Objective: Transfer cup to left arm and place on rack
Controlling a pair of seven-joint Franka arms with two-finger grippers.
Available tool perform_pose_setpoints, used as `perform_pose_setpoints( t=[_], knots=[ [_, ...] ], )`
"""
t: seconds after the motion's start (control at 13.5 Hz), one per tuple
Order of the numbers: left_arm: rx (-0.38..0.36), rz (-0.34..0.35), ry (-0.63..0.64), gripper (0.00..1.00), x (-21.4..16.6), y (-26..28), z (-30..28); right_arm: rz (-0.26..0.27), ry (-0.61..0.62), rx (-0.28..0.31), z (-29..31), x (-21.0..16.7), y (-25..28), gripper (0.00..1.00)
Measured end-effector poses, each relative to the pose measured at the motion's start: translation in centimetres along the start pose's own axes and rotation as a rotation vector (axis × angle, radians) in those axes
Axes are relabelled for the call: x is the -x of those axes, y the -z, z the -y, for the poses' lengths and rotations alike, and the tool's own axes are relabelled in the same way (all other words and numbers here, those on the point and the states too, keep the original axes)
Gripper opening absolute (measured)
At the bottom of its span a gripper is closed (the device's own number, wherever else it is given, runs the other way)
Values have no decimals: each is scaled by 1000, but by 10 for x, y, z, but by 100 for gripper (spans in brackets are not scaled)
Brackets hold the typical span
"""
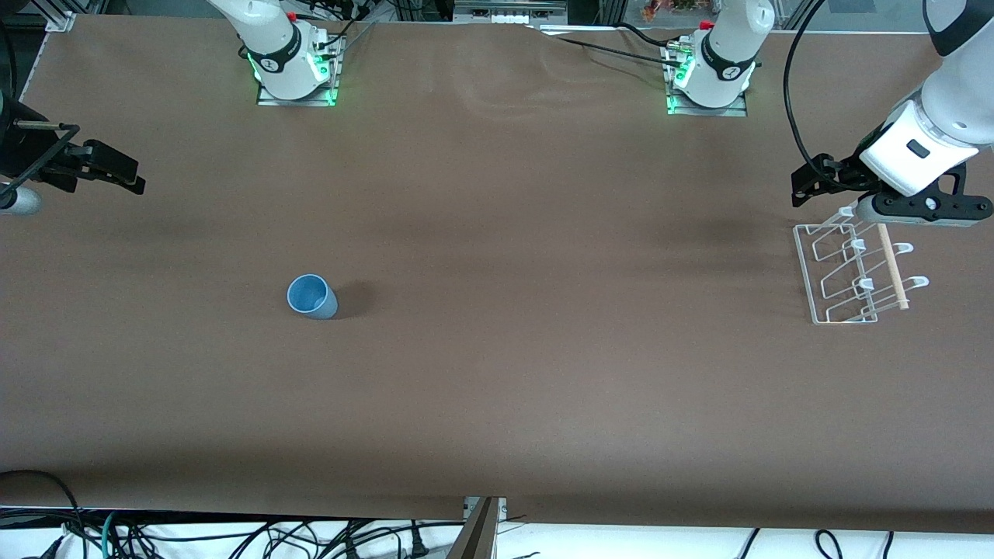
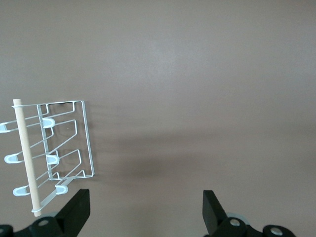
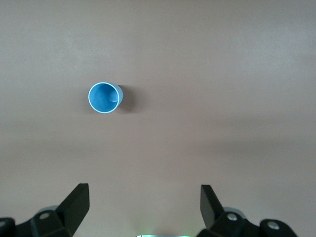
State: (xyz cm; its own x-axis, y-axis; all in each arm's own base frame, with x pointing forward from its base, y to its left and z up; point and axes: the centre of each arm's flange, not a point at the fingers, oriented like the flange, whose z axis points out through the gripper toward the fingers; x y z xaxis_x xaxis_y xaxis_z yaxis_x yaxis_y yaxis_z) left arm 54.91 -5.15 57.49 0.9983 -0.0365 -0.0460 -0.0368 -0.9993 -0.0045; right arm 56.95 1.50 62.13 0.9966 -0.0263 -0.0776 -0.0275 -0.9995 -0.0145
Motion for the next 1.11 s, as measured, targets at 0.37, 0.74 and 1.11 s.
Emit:
perform_pose_setpoints(
  t=[0.37, 0.74, 1.11],
  knots=[
    [0, 8, 0, 100, 1, -1, 0, 0, -1, 0, -1, 0, 0, 100],
    [0, 13, 2, 100, 1, -1, 4, 0, -2, 0, -1, 0, 0, 100],
    [0, 15, 2, 100, 1, -1, 4, -1, -2, 0, -1, 0, 0, 100]
  ],
)
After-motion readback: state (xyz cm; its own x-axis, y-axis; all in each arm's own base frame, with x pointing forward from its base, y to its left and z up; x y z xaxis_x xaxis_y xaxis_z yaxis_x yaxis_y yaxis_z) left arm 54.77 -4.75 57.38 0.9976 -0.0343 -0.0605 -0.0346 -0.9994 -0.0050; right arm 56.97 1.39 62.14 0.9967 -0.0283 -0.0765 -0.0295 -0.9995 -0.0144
